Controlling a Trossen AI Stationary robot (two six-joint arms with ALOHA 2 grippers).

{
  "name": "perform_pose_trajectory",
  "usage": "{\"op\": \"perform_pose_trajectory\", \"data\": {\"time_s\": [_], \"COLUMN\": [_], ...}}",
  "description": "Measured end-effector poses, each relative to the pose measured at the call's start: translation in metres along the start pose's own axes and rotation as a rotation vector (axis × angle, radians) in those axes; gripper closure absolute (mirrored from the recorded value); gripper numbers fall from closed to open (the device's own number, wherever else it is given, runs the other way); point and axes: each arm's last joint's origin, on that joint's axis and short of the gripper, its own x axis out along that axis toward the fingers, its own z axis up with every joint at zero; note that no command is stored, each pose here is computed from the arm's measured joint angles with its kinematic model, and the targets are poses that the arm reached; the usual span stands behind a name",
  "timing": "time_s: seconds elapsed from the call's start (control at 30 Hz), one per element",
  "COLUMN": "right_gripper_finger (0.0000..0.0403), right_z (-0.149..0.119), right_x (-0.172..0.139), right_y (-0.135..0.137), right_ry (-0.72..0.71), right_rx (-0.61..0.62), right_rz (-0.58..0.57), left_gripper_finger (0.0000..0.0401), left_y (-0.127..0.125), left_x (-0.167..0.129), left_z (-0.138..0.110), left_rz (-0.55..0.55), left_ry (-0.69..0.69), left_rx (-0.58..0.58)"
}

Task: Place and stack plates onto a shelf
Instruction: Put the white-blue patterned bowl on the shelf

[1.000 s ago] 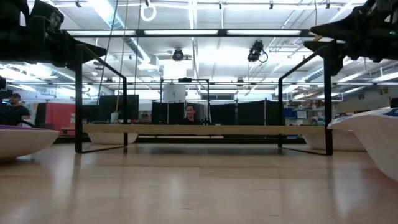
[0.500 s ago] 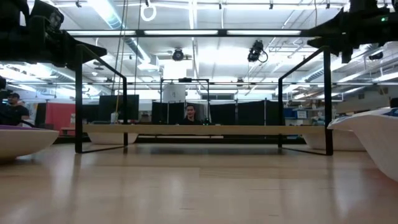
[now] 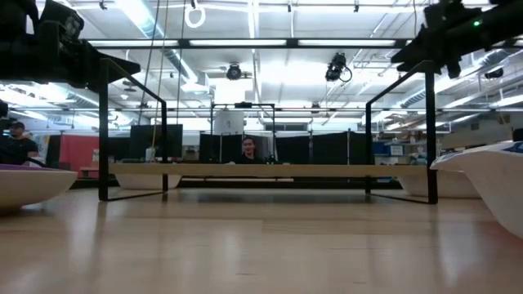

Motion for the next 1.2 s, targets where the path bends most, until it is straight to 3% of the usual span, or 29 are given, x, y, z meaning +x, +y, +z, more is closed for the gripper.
{"op": "perform_pose_trajectory", "data": {"time_s": [0.17,0.67,1.2], "right_gripper_finger": [0.0212,0.0212,0.0212], "right_z": [0.014,0.06,0.026], "right_x": [0.011,0.041,0.096], "right_y": [-0.005,-0.032,-0.086], "right_ry": [0.127,0.417,0.8], "right_rx": [-0.055,-0.096,-0.068], "right_rz": [-0.109,-0.141,-0.157], "left_gripper_finger": [0.0396,0.0396,0.0396], "left_y": [0.0,0.0,0.0], "left_x": [0.0,0.0,0.0], "left_z": [0.0,0.0,0.0], "left_rz": [0.0,0.0,0.0], "left_ry": [0.0,0.0,0.0], "left_rx": [0.0,0.0,0.0]}}
